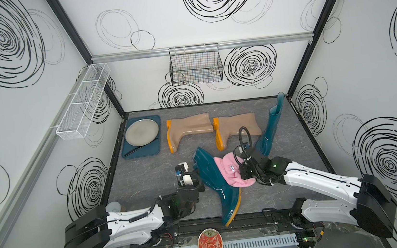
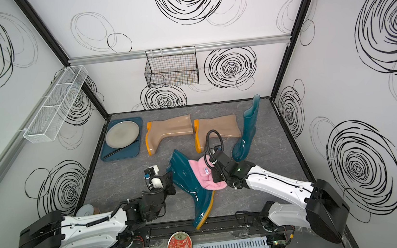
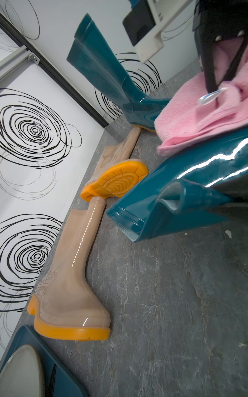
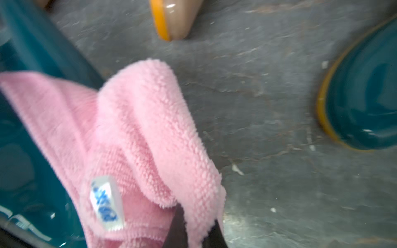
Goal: Wipe the rubber boots with a cloth
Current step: Wipe the dirt off the rubber boot.
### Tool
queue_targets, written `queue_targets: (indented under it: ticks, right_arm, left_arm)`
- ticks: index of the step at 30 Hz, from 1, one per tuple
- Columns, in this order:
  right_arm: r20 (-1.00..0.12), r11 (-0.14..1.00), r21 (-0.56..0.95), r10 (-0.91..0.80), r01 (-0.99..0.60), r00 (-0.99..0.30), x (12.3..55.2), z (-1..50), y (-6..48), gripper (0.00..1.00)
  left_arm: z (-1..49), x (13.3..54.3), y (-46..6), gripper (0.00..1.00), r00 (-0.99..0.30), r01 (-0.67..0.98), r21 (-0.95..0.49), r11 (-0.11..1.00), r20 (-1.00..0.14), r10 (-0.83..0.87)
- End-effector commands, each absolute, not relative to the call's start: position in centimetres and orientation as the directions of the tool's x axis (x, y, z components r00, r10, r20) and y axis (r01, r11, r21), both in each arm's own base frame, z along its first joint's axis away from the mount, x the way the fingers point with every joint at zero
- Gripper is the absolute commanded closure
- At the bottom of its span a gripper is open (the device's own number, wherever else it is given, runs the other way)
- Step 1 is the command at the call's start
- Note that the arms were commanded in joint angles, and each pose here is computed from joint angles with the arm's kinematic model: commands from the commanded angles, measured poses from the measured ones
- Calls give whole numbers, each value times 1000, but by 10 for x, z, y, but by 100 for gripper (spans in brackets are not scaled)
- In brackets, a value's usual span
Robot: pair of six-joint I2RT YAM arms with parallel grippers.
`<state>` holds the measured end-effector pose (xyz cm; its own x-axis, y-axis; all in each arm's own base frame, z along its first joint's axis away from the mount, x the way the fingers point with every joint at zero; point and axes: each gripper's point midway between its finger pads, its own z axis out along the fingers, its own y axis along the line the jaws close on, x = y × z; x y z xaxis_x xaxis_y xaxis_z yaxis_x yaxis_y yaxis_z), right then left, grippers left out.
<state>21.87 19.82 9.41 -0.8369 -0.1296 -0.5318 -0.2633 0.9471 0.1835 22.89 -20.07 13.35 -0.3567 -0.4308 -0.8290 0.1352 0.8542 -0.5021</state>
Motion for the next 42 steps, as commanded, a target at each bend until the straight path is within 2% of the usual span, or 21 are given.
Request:
queue_targets:
  ticks: [1,3,7,8,10,13,15,21,26,29,33,37,42]
  right_arm:
    - [-515,928,198,-176,-316,-839,209,99,204,100]
    - [-518,873,258,-237,-415,-822,190,104,233,100]
    - [-587,711,268,-415,-650,-695,139,112,296,100]
    - [-582,718,261,-416,-645,-699,138,109,300,100]
    - [-537,801,243,-359,-548,-763,151,97,288,100]
    - [-475,892,227,-249,-391,-844,183,78,251,100]
    - [-451,898,277,-193,-342,-871,195,72,239,100]
    - [-547,756,354,-310,-550,-778,202,94,307,100]
    - [-522,708,370,-376,-601,-765,218,92,379,100]
    - [-540,706,377,-359,-600,-761,241,89,408,100]
    - [-556,688,443,-291,-574,-779,270,93,428,100]
    - [-568,661,481,-266,-576,-779,276,103,445,100]
    - [-598,752,407,-209,-518,-774,270,110,398,100]
  left_arm:
    - [142,228,-199,100,-336,135,-565,814,-799,-499]
    - [142,228,-198,100,-335,134,-567,813,-798,-501]
    - [134,226,-196,100,-345,127,-555,822,-802,-488]
    - [130,226,-195,100,-351,124,-551,825,-802,-483]
    - [124,224,-194,100,-363,122,-545,829,-802,-474]
    - [115,222,-191,100,-378,120,-542,831,-800,-467]
    - [111,220,-190,100,-383,124,-547,828,-796,-469]
    - [101,215,-190,100,-398,133,-550,825,-792,-463]
    - [93,211,-192,100,-408,144,-549,823,-791,-457]
    - [88,208,-194,100,-422,149,-542,827,-791,-442]
    - [81,203,-193,100,-435,152,-538,829,-790,-433]
    - [75,200,-190,100,-439,146,-540,829,-786,-435]
    - [73,197,-189,100,-447,152,-523,839,-793,-414]
